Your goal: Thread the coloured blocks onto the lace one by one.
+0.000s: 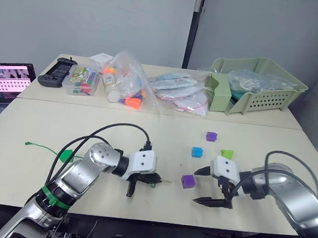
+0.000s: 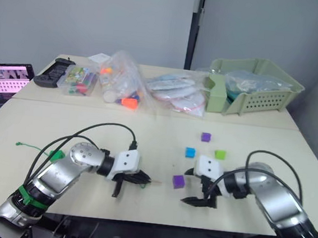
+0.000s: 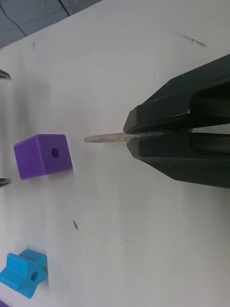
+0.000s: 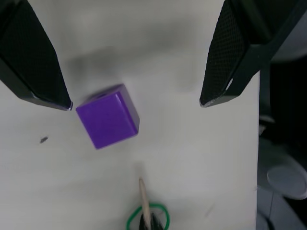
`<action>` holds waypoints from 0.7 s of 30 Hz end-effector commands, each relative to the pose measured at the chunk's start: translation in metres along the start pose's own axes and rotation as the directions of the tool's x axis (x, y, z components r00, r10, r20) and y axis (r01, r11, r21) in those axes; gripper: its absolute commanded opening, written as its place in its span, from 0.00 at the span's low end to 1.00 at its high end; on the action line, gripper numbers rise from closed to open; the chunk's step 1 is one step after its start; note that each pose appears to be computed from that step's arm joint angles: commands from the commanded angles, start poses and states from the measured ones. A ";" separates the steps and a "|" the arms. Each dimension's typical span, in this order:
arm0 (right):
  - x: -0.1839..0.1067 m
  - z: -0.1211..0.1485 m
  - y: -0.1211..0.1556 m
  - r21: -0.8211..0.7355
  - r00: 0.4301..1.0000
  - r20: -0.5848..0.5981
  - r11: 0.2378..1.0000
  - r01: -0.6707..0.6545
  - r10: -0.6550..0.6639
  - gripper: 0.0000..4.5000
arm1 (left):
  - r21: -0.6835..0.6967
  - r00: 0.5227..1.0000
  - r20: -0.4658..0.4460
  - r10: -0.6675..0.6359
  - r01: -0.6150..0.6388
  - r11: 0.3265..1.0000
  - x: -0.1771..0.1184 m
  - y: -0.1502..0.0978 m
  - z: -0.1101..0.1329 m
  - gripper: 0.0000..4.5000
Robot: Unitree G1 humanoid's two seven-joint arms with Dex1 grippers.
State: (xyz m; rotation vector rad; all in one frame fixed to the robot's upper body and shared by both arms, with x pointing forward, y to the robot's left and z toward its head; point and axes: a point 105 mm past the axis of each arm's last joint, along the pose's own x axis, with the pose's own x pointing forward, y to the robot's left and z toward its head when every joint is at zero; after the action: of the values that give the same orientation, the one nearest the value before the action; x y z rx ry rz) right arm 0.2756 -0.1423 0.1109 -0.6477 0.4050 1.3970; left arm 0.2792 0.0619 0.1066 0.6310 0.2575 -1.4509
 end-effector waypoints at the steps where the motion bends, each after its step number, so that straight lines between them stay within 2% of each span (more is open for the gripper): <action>1: 0.001 0.003 -0.009 -0.116 0.999 -0.011 0.992 -0.042 0.041 1.00 | 0.030 0.999 0.023 0.023 -0.024 0.999 -0.005 0.001 0.010 0.00; 5: 0.006 0.002 -0.022 -0.142 0.998 0.003 0.988 -0.062 0.063 1.00 | 0.042 1.000 0.000 0.027 -0.027 0.999 -0.006 0.001 0.010 0.00; 8: 0.010 -0.001 -0.022 -0.137 0.996 0.012 0.987 -0.083 0.086 0.83 | 0.046 0.996 -0.053 0.068 -0.065 0.997 -0.009 0.007 0.010 0.00; 15: 0.014 -0.006 -0.022 -0.110 0.997 0.039 0.992 -0.066 0.070 0.29 | -0.006 0.987 -0.130 0.092 -0.094 0.996 -0.006 0.007 0.017 0.00; 16: 0.015 -0.004 -0.023 -0.097 0.997 0.052 0.994 -0.045 0.050 0.26 | -0.031 0.987 -0.135 0.088 -0.093 0.995 -0.003 0.007 0.017 0.00; 21: 0.020 0.004 -0.022 -0.054 0.996 0.089 0.998 0.009 -0.005 0.26 | -0.050 0.985 -0.158 0.075 -0.083 0.995 0.006 0.005 0.018 0.00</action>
State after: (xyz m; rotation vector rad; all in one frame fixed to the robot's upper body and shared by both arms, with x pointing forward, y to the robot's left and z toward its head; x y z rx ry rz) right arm 0.2987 -0.1312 0.0938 -0.6270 0.3468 1.4508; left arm 0.2804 0.0518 0.1102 0.6735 0.4292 -1.3218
